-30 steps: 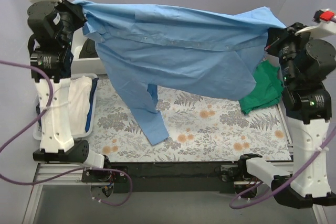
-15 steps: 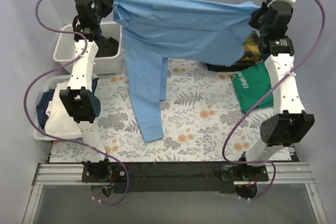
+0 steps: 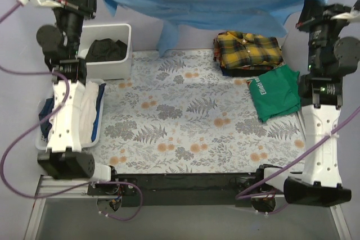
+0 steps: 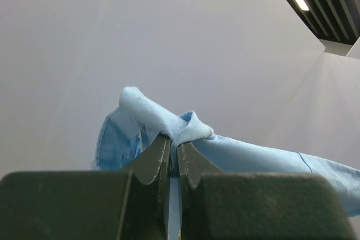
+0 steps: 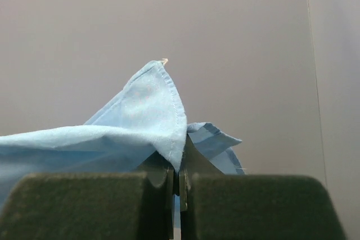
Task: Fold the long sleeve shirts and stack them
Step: Flatten the shirt out
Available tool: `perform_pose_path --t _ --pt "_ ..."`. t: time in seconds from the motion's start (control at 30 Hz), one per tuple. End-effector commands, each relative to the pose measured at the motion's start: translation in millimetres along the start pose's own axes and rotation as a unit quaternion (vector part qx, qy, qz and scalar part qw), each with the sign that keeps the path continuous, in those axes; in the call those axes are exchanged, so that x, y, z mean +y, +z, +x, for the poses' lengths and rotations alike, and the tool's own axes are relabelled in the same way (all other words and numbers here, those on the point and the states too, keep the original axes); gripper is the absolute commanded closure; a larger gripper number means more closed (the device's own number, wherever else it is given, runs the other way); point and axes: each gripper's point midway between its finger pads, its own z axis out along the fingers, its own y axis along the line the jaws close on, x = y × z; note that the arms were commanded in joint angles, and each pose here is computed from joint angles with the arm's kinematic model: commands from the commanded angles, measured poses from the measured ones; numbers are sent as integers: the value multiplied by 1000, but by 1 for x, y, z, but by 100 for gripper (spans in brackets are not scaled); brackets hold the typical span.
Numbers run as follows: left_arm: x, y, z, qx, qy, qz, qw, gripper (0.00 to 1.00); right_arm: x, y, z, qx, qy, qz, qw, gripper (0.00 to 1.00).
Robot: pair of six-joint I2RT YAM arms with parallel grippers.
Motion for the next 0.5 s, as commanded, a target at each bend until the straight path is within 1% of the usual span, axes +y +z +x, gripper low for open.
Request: perform_pose_path --t 0.0,0.03,0.07,0.1,0.13,0.17,0.2,0.23,0.27,0.3,0.37,0.4,0.43,0.47 --pt "15 -84 26 24 7 -61 998 100 -18 -42 77 81 31 2 996 99" --pt "7 -103 27 32 13 -63 997 100 -23 -66 130 146 51 -9 988 99" --pt "21 -117 46 62 9 -91 994 100 -15 -83 138 158 58 -21 985 99" --pt "54 -147 87 127 0 -160 979 100 -21 -99 160 190 58 -7 980 99" --pt "75 -170 104 148 11 -203 968 100 -33 -126 205 242 77 12 967 99" --pt "75 -194 101 137 0 -232 963 100 -36 -141 216 257 83 17 963 99" --pt "111 -237 142 166 -15 -292 942 100 -43 -157 237 285 87 28 954 99" --pt "114 -258 157 186 -21 -302 935 100 -48 -175 256 318 93 35 943 99" --pt "112 -271 164 198 -21 -299 933 100 -56 -199 284 355 93 46 929 99" --pt "125 -303 190 241 -33 -333 911 100 -61 -212 297 373 93 52 922 99" --pt "135 -332 203 262 -27 -367 892 100 -73 -247 326 414 98 74 902 99" --pt "136 -349 205 266 -25 -384 884 100 -74 -255 332 422 98 75 898 99" --pt "145 -369 212 271 -21 -411 870 100 -79 -268 339 438 97 87 890 99" --pt "145 -378 215 279 -14 -411 867 100 -82 -280 343 452 93 93 882 99"
